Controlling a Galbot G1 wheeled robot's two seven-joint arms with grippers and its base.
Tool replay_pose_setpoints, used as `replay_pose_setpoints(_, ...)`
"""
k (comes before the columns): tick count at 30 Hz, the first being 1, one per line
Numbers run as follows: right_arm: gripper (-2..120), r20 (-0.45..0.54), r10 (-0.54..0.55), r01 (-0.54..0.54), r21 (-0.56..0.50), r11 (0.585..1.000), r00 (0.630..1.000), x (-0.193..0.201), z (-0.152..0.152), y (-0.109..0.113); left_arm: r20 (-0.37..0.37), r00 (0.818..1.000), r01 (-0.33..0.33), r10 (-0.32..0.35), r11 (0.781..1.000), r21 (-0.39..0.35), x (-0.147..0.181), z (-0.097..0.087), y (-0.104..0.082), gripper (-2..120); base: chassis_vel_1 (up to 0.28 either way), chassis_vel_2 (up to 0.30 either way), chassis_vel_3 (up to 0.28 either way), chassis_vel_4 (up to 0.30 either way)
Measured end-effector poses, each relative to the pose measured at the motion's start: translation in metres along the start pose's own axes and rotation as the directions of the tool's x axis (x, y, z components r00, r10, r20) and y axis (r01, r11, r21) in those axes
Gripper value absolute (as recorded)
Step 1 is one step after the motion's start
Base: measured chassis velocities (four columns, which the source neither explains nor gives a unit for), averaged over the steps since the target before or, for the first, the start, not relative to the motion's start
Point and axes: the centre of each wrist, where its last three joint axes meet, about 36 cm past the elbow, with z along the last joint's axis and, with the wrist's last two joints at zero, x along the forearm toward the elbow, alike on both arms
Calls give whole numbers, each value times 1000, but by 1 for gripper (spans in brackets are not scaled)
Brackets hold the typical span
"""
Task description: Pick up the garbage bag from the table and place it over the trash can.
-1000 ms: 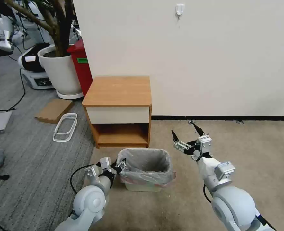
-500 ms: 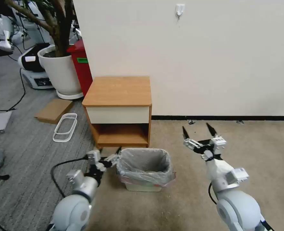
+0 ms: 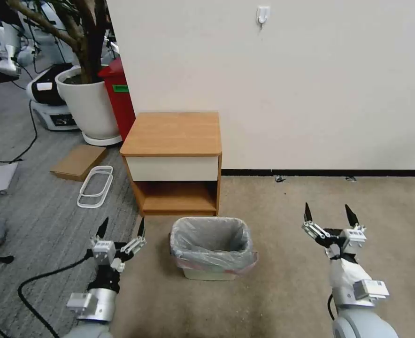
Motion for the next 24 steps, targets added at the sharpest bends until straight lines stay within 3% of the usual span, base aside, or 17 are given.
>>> replay_pose_setpoints(7, 100, -59, -8, 8, -4, 1000, 998, 4, 4, 2, -3, 1000, 3, -3, 1000, 5, 2, 7, -4, 100, 0, 0, 0, 0)
replay_pose_setpoints(24, 100, -61, -11, 11, -4, 1000, 998, 4, 4, 3, -5, 1000, 5, -5, 1000, 9, 1, 7, -4, 100, 0, 0, 0, 0)
